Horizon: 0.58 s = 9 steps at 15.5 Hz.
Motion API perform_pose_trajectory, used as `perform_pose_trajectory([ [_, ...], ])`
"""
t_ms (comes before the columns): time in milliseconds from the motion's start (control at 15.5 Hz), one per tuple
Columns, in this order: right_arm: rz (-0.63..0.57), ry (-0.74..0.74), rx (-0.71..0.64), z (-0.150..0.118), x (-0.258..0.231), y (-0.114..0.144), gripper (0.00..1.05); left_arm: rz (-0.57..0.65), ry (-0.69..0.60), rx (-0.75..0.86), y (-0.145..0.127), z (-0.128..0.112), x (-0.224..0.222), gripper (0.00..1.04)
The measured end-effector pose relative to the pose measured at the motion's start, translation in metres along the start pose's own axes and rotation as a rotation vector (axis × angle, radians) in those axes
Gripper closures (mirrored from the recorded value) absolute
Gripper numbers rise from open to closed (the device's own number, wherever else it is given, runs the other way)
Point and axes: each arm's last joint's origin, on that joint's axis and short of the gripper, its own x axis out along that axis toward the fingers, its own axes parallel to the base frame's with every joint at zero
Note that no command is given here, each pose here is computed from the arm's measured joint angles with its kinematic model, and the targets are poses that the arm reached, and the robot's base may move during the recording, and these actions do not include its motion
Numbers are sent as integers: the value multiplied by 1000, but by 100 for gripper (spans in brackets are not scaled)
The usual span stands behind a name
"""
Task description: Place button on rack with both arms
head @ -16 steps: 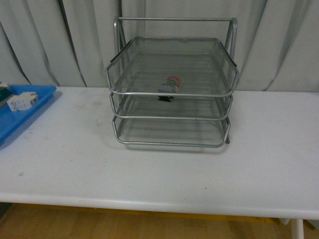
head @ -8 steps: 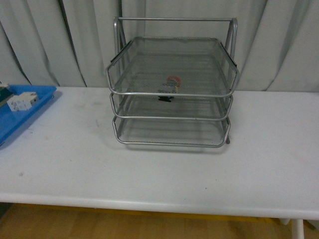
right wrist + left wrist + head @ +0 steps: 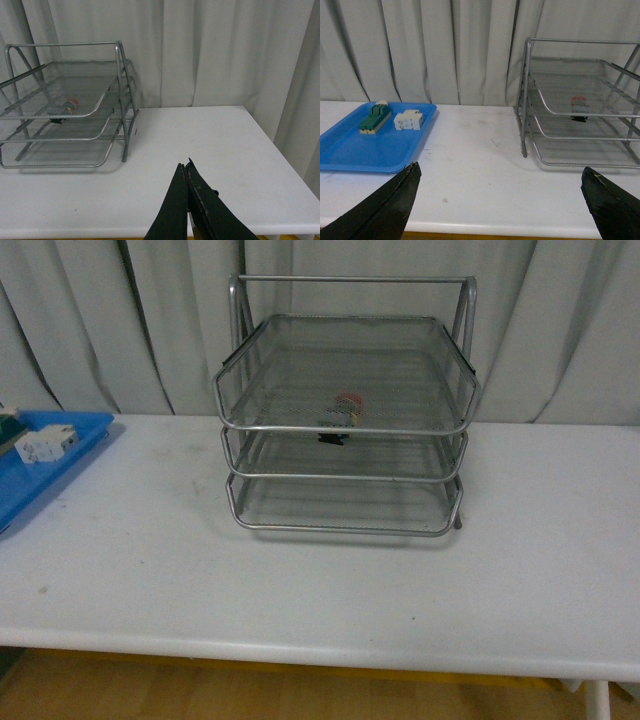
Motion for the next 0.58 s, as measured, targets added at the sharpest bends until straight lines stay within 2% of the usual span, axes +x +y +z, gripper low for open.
perform_pose_trajectory([
  [64, 0, 0, 0, 0, 0, 0, 103, 0, 0, 0, 0, 0, 0, 7],
  [129, 0, 0, -1, 0, 0, 0, 97, 0, 0, 0, 0, 0, 0, 7],
  [258, 0, 0, -1, 0, 0, 0, 73, 0, 0, 0, 0, 0, 0, 7],
  [580, 0, 0, -1, 0, 0, 0, 26, 0, 0, 0, 0, 0, 0, 7],
])
